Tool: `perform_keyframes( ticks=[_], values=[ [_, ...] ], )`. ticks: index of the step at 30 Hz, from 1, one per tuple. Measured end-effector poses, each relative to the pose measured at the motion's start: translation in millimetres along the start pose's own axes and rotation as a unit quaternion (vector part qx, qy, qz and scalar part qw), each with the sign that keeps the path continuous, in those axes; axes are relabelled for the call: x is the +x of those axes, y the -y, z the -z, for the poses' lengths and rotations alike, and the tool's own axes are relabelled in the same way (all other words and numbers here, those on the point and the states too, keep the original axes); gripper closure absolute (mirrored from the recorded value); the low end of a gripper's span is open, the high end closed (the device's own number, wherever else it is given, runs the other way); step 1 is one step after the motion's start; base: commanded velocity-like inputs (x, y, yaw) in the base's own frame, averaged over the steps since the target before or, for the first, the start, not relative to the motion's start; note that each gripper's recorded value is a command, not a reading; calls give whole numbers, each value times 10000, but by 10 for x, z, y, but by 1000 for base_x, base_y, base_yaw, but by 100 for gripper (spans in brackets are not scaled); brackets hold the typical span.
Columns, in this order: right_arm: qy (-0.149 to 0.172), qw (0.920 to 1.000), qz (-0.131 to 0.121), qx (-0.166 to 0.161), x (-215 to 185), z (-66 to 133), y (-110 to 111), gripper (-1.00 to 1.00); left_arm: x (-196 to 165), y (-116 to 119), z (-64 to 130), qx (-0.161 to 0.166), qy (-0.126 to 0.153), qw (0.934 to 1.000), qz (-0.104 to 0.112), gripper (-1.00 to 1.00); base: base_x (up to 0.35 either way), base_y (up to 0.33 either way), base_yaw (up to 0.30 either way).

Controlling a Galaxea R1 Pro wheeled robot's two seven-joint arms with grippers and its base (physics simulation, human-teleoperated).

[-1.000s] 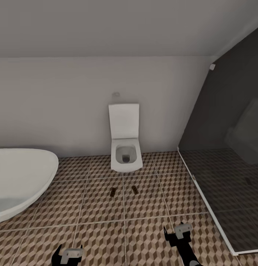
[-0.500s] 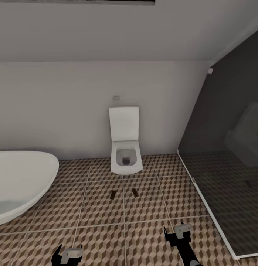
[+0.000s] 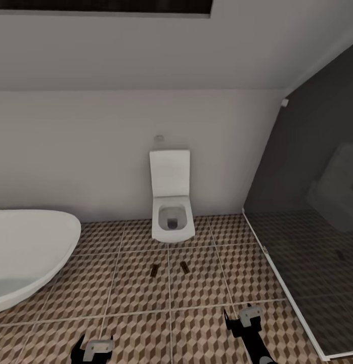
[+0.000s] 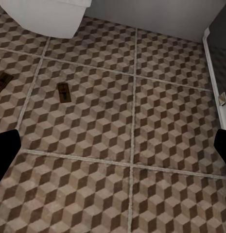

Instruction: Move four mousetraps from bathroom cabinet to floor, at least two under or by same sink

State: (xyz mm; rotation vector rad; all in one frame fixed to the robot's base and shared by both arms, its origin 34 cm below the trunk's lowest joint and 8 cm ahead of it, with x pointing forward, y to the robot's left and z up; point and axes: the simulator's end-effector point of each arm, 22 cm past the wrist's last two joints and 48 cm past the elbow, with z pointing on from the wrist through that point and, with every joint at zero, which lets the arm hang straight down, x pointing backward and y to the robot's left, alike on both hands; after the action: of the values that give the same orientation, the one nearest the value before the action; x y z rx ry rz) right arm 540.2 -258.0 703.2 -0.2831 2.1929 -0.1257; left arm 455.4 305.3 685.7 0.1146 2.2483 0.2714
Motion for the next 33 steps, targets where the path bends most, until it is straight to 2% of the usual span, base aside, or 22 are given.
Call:
perform_keyframes(
  ticks=[33],
  values=[
    [259, 9996, -1, 61, -273, 16, 59, -100, -240, -42, -8, -44, 248, 9997, 35, -100, 0, 0, 0]
  ],
)
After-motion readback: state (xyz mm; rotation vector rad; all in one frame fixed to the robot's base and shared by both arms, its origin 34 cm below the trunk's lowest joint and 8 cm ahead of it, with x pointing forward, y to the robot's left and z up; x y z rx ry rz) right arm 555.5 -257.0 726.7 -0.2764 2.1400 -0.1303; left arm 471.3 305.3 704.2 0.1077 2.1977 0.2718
